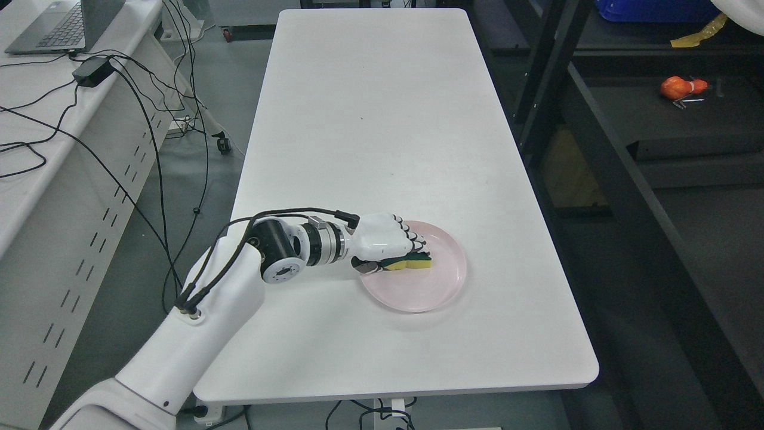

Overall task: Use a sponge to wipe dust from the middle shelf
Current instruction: 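Close the left hand around the sponge on the plate, then lift the sponge off the plate with the left hand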

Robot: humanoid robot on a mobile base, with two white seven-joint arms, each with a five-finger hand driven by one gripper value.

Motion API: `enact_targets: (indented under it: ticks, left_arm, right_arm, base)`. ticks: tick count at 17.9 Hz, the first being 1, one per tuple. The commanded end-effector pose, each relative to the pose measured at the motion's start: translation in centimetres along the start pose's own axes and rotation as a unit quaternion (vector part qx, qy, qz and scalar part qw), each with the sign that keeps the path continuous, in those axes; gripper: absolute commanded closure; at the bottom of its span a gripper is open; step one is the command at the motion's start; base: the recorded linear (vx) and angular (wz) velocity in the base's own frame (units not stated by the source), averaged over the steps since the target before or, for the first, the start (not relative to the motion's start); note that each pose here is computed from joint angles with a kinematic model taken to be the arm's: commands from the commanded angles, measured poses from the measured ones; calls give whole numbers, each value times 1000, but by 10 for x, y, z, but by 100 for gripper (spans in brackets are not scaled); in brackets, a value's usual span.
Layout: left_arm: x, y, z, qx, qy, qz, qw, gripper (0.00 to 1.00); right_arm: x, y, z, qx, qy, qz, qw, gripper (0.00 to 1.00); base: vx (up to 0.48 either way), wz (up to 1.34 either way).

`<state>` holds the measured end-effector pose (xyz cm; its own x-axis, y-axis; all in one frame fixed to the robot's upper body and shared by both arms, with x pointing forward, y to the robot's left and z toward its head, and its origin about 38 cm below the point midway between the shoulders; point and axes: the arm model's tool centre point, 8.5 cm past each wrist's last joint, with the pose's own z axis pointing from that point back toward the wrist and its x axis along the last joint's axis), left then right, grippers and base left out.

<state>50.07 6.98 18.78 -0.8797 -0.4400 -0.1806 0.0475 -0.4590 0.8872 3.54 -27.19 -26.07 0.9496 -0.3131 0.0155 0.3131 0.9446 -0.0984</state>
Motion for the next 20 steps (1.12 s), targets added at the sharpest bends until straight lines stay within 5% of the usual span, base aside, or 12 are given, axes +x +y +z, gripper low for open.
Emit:
enact_targets:
  ticks: [1,6,10,15,18,20]
  left_arm:
    - [-15,19,23,79,31,45,995,69]
    - [-41,52,64,220,37,122,967,100]
    - [-78,80,125,393,46,221,891,100]
    - [-91,42,167,587,-29,415,694,99]
    - [-88,-18,161,655,36,529,539,98]
    - [-69,-61,148,646,75,578,493,97]
  right_arm:
    - [10,-10,0,-7,-12,-1,1000,0]
    - [10,-10,0,-7,-12,-1,1000,0]
    - [10,-10,0,-7,-12,-1,1000,0]
    - [10,-10,0,-7,-12,-1,1000,0]
    - [10,-10,0,-7,-12,-1,1000,0]
    - [10,-10,0,-7,-12,-1,1000,0]
  base:
    - [0,0]
    - [-1,-10]
    - [0,0]
    - [0,-12]
    - [-38,-17]
    - [-81,-60]
